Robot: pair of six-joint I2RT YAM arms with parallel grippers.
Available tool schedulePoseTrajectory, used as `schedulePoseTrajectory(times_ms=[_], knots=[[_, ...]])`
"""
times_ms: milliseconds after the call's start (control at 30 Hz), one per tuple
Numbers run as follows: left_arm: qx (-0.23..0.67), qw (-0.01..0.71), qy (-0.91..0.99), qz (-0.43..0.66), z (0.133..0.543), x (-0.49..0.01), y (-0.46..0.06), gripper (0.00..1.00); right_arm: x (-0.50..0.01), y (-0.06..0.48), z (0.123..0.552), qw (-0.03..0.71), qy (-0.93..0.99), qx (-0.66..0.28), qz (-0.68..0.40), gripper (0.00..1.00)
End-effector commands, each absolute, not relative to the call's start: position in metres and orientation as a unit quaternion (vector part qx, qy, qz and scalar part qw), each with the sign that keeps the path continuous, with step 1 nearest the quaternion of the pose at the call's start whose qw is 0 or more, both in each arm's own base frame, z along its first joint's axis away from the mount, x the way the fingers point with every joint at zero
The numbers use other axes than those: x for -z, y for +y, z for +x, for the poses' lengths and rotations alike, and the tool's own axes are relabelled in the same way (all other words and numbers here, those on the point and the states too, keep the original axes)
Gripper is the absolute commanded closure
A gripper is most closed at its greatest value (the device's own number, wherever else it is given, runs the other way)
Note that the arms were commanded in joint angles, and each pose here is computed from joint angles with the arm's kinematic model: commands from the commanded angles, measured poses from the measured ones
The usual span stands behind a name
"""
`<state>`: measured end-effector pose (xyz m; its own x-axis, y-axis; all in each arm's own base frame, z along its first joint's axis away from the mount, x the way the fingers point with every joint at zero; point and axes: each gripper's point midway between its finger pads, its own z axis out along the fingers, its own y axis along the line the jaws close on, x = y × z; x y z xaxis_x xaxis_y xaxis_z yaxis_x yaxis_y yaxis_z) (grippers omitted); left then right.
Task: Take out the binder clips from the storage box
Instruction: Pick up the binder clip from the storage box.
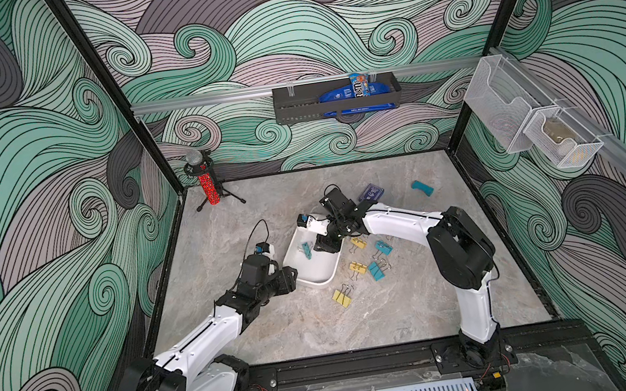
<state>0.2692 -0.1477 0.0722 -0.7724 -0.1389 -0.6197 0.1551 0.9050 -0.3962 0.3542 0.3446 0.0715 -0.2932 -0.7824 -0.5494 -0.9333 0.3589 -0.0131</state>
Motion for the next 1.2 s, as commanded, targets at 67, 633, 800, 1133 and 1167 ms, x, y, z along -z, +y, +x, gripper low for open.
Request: schedulePoseTrajectory(times_ms=[67, 633, 800, 1133, 1167], knots=[[0.23, 0.337, 0.913, 0.009, 0.269, -0.073, -0.153, 0.31, -0.059, 0.347, 0.359, 0.235, 0.773, -0.103, -0.581, 0.51], [0.233, 0.342, 0.91, 0.012, 0.269, -0.075, -0.153, 0.31, -0.035, 0.364, 0.374, 0.23, 0.757, -0.076, -0.607, 0.52], [0.234, 0.34, 0.911, 0.014, 0.268, -0.073, -0.154, 0.31, -0.033, 0.368, 0.38, 0.233, 0.752, -0.07, -0.612, 0.52], [0.231, 0.337, 0.913, 0.016, 0.267, -0.07, -0.153, 0.31, -0.026, 0.378, 0.374, 0.225, 0.738, -0.097, -0.628, 0.53], [0.231, 0.337, 0.913, 0.015, 0.267, -0.069, -0.153, 0.31, -0.024, 0.378, 0.372, 0.222, 0.738, -0.102, -0.629, 0.54]])
